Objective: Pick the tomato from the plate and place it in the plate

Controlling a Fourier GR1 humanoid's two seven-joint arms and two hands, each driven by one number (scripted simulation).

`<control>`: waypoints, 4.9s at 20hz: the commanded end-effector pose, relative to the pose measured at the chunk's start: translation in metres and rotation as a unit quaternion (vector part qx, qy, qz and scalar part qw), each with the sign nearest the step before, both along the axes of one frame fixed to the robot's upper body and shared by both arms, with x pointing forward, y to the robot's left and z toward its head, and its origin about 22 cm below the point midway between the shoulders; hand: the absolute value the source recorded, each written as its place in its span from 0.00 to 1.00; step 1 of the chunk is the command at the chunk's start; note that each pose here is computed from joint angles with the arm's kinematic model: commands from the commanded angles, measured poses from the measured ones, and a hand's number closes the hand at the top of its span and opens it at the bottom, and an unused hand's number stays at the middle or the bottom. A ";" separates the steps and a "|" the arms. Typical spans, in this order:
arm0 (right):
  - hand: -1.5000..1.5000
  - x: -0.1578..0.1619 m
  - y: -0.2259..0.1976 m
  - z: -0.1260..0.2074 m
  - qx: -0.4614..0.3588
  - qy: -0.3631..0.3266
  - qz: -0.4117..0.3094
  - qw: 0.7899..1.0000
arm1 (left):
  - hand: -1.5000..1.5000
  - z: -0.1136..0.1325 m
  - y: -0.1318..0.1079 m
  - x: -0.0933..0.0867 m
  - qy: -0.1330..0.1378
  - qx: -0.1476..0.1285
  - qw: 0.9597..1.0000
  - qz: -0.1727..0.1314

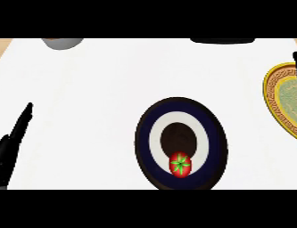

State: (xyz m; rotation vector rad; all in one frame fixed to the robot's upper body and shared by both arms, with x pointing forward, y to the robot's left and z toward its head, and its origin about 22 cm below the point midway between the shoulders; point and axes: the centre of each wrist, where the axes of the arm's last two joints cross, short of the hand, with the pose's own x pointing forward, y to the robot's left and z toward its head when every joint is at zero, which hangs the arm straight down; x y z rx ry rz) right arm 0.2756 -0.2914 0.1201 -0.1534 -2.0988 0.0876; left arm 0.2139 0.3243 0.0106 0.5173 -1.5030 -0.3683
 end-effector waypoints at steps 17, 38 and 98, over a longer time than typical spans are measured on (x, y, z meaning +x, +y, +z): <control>0.00 0.055 0.099 -0.048 -0.373 0.556 0.089 0.737 | 0.50 0.074 -0.067 0.062 -0.084 -0.121 0.961 -0.233; 0.00 0.116 0.150 -0.003 -0.382 0.736 0.141 0.541 | 0.50 0.072 -0.061 0.062 -0.076 -0.126 0.966 -0.215; 1.00 -0.014 0.191 -0.056 -0.670 0.359 0.236 0.605 | 0.50 0.051 -0.044 0.053 -0.040 -0.135 0.976 -0.168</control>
